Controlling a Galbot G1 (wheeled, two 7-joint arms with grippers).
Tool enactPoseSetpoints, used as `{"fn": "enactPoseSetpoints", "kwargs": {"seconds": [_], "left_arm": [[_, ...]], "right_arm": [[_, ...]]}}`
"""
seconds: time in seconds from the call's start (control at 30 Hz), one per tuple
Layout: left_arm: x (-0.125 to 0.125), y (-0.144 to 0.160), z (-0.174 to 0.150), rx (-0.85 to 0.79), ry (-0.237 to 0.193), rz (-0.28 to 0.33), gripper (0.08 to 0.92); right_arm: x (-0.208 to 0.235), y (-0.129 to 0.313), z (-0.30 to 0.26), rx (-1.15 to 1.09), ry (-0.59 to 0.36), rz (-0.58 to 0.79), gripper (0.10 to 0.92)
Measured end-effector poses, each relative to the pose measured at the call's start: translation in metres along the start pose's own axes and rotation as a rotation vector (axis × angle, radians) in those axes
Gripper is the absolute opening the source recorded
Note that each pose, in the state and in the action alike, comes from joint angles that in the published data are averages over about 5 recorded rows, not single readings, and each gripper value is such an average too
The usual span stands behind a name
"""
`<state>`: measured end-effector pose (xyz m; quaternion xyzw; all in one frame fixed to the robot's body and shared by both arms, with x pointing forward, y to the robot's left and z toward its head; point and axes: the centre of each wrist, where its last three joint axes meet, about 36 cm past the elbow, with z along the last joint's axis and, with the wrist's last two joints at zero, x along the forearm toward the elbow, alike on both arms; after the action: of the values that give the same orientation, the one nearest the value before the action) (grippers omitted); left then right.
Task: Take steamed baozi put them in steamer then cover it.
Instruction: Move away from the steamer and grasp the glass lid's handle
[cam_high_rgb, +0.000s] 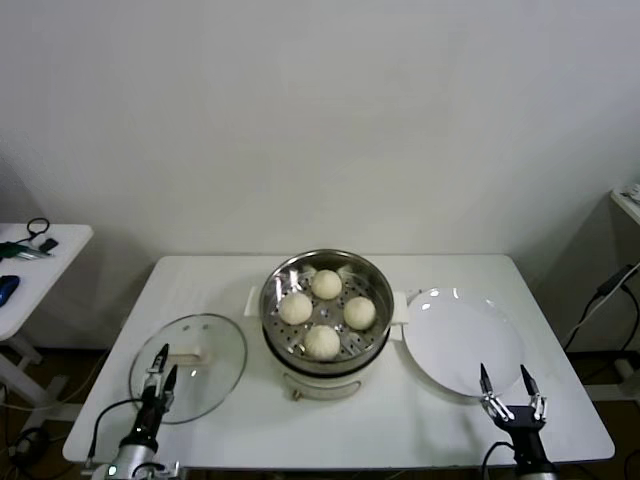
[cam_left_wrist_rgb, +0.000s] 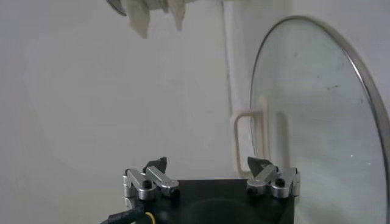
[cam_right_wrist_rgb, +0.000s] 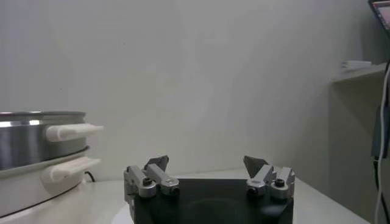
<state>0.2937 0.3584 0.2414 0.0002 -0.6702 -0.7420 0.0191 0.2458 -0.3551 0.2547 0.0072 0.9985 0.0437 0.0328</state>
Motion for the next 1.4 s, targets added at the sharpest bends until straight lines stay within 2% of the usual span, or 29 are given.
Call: {"fn": "enactPoseSetpoints", "kwargs": {"seconds": [0.37,0.47,0.77,0.93,1.17,1.27,1.4], "left_arm": [[-0.037,-0.004,-0.001,0.024,0.029,-0.002,0.823],[-0.042,-0.006,-0.002,0.033,0.036,0.003,0.793],[-0.048,-0.013,-0.007,0.053,0.048,0.019,0.576],[-0.048,-0.014,-0.01,0.06,0.054,0.022,0.395],[-0.047,-0.012,-0.011,0.07,0.061,0.022,0.196],[-0.047,-0.007,-0.009,0.07,0.062,0.016,0.148],[-0.048,0.008,-0.003,0.072,0.065,0.001,0.144]], "right_arm": [[0.004,0.001,0.0,-0.001,-0.007,0.011,0.823],[0.005,0.002,0.0,-0.001,-0.008,0.012,0.823],[0.004,0.005,0.001,-0.004,-0.012,0.014,0.823],[0.004,0.006,0.001,-0.002,-0.015,0.018,0.823],[0.003,0.006,-0.002,0.005,-0.019,0.023,0.823],[0.002,0.007,-0.004,0.006,-0.02,0.027,0.823],[-0.001,0.008,-0.007,0.012,-0.025,0.033,0.823]]}}
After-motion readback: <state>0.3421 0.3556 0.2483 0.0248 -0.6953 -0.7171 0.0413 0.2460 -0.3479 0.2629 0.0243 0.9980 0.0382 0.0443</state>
